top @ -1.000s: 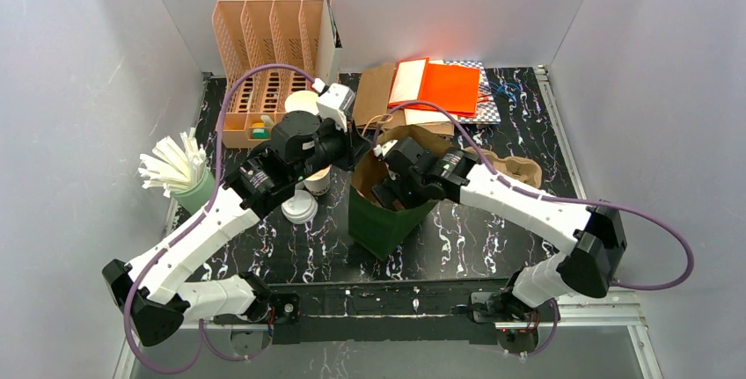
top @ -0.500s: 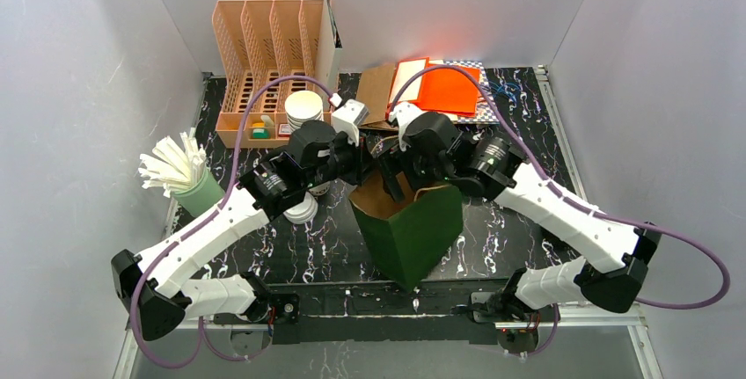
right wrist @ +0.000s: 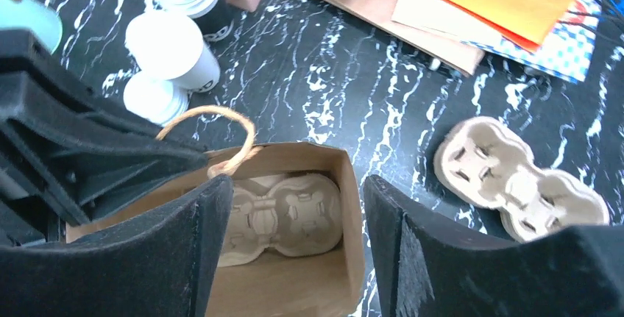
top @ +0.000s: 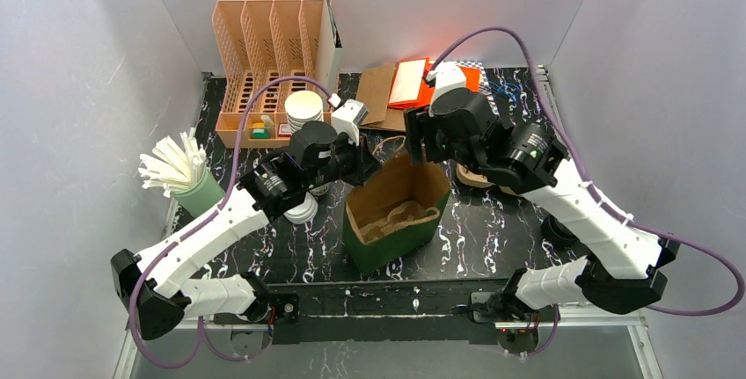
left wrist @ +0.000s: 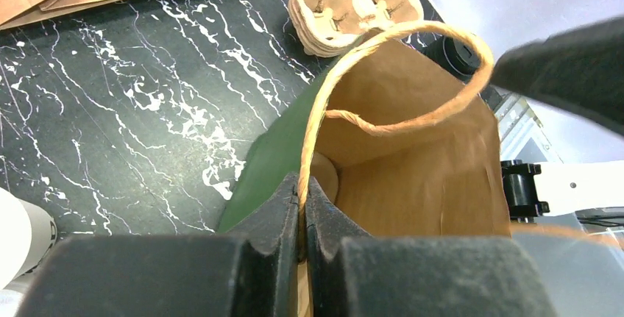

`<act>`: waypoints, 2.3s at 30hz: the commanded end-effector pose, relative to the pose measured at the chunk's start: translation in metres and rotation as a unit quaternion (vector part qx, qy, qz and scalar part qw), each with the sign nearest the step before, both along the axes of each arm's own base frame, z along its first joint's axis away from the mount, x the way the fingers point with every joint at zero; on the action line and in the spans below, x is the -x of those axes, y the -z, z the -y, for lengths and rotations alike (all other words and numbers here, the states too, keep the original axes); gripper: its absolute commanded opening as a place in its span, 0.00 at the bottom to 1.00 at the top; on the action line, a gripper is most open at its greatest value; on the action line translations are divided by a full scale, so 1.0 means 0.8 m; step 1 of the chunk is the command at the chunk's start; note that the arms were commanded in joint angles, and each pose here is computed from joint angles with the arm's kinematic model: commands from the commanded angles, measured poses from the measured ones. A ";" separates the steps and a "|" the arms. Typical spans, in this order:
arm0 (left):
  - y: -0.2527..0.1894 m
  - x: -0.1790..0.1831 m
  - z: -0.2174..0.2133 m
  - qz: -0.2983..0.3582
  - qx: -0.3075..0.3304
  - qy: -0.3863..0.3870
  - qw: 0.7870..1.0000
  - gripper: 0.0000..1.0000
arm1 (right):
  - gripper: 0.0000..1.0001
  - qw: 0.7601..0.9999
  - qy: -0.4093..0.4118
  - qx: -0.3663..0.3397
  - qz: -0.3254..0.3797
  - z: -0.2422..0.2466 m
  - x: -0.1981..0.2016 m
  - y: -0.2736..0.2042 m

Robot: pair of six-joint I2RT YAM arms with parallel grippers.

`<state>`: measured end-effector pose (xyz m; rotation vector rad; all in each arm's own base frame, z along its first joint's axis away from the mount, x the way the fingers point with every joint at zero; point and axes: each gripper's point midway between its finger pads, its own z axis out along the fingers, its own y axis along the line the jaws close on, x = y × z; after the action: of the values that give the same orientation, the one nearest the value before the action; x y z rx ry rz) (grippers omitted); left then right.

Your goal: Pack the takeout coffee

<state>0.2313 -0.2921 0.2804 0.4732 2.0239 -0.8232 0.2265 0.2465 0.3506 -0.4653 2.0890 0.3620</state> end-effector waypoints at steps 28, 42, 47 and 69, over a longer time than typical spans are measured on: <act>0.003 0.005 -0.015 -0.034 -0.082 0.001 0.996 0.47 | 0.12 0.977 0.136 0.064 -0.152 0.046 -0.009 0.089; -0.085 0.037 -0.077 -0.013 -0.003 -0.075 0.997 0.77 | 0.16 0.999 -0.027 0.033 0.006 -0.013 -0.052 0.017; -0.113 0.043 -0.088 0.005 0.022 -0.083 0.996 0.78 | 0.16 0.998 -0.044 0.035 0.018 -0.012 -0.049 0.012; -0.080 0.008 -0.190 -0.023 -0.022 -0.351 0.936 0.66 | 0.88 0.992 0.009 0.117 -0.044 -0.010 -0.072 0.033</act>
<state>0.2260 -0.1750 0.3591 -0.1028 2.0511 -0.4910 0.2860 0.2637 0.2944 -0.6556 2.2663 0.1131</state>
